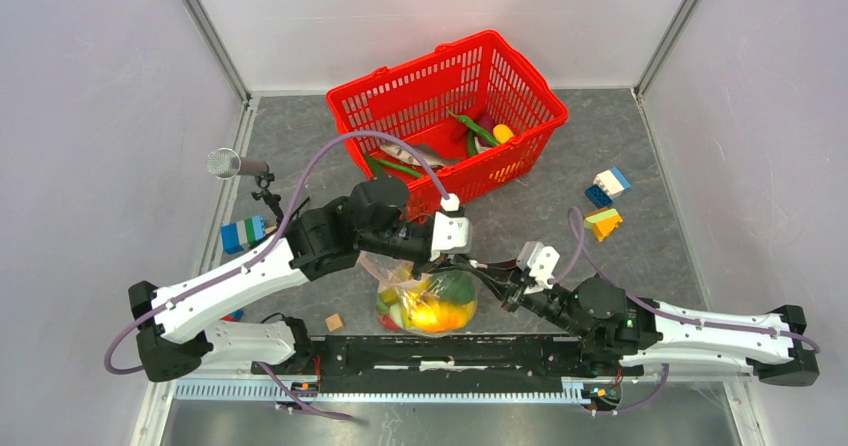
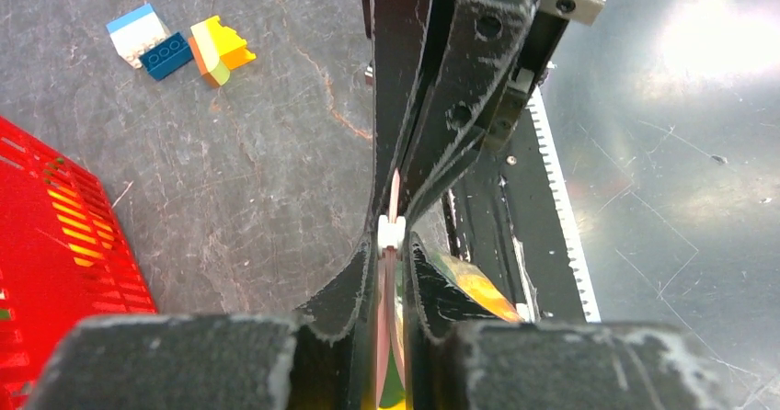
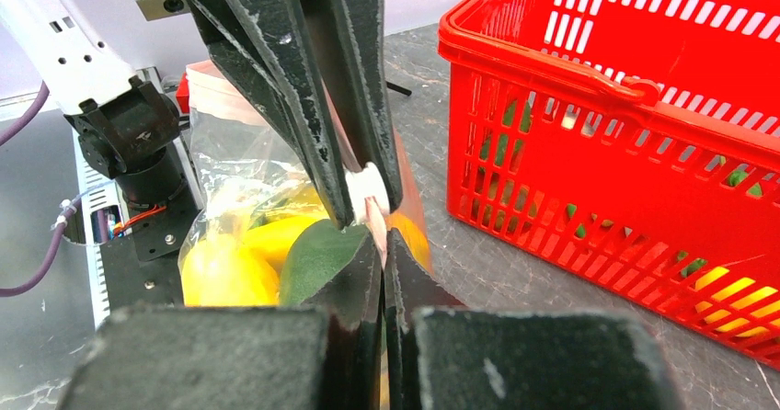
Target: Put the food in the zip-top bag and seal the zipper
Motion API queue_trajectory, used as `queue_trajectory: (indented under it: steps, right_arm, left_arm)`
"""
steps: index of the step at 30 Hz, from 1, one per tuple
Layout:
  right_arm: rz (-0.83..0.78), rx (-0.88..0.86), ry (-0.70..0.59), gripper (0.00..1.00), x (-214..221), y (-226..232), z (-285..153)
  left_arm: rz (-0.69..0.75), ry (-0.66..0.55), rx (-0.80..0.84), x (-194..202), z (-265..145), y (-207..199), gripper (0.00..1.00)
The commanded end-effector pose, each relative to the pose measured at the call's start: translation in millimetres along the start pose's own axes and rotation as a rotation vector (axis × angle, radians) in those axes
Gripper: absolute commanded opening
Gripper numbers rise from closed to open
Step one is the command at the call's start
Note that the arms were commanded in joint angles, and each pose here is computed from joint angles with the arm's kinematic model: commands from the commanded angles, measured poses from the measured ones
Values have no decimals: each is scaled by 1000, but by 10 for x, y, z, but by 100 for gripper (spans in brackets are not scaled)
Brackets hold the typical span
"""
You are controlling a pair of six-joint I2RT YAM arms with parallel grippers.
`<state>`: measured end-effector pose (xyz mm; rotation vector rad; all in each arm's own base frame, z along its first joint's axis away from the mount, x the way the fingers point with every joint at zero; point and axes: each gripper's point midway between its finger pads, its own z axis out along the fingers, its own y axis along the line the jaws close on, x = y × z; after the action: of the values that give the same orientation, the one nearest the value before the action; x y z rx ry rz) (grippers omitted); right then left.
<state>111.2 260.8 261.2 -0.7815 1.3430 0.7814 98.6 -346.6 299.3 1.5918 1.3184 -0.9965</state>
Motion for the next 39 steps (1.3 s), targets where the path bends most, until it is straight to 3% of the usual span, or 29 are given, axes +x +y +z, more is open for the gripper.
queue_trajectory:
  steps: [1,13,17,19,24,27,32,35,39]
  right_arm:
    - [45,58,-50,0,-104,-125,-62]
    - [87,128,-48,0,-45,-258,-141]
    - [77,59,-77,0,-139,-157,-148]
    - [49,-10,-73,12,-206,-30,-102]
    - [-40,-117,-30,59,-301,200,75]
    - [-69,-126,-25,65,-365,226,141]
    - [-95,-121,-9,49,-393,218,176]
    - [-97,-114,-19,22,-384,207,176]
    - [-92,-102,-19,0,-389,192,188]
  left_arm:
    - [33,12,-74,28,-194,31,2]
    - [-4,91,-213,315,-520,46,2]
    - [1,30,-220,163,-592,18,2]
    - [4,-2,-185,47,-557,-13,2]
    - [-23,28,-90,-99,-426,-47,2]
    - [-38,73,-78,-108,-423,-32,2]
    - [-20,84,-77,-110,-480,-53,2]
    - [-23,85,-78,-118,-508,-62,2]
    - [-26,97,-92,-80,-535,-60,2]
